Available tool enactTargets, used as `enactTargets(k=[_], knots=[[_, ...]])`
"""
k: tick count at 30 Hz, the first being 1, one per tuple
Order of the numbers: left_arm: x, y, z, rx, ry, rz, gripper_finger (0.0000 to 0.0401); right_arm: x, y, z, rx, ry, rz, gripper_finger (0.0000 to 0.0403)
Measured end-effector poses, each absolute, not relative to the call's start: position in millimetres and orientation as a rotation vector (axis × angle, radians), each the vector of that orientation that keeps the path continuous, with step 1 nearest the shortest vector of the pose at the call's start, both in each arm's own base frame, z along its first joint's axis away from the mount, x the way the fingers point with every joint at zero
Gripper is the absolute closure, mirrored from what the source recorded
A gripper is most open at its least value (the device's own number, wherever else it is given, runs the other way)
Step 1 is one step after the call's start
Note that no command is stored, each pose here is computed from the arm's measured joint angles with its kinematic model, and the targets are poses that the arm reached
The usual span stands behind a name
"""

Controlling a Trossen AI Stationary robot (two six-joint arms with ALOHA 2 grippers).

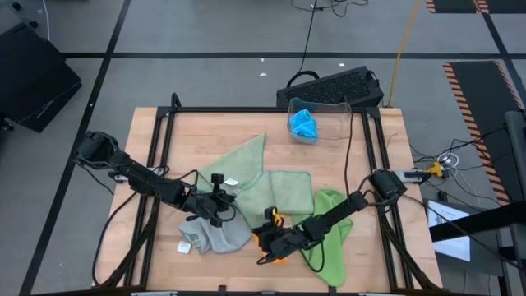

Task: Fold microfiber towels
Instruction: Fold the right light green microfiber towel

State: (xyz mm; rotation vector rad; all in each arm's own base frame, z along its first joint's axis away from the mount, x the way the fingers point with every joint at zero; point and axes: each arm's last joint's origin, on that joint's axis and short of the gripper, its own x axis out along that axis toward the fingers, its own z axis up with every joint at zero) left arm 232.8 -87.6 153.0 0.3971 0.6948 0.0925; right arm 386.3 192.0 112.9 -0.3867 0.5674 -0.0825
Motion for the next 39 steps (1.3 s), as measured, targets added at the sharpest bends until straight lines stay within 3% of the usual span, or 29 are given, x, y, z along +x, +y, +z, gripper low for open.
enactTargets(k=[21,29,39], knots=[[228,-106,174,0.255,0.527,0.059,0.0391,353,196,171,-0.242,0.695,0.162,0.0399],[229,-114,179,0.241,0.468,0.027,0.0391,338,190,158,-0.166,0.737,0.140,0.0399],[238,-102,164,0.256,0.530,0.082,0.0386,323,181,131,-0.126,0.633,0.135,0.0396]])
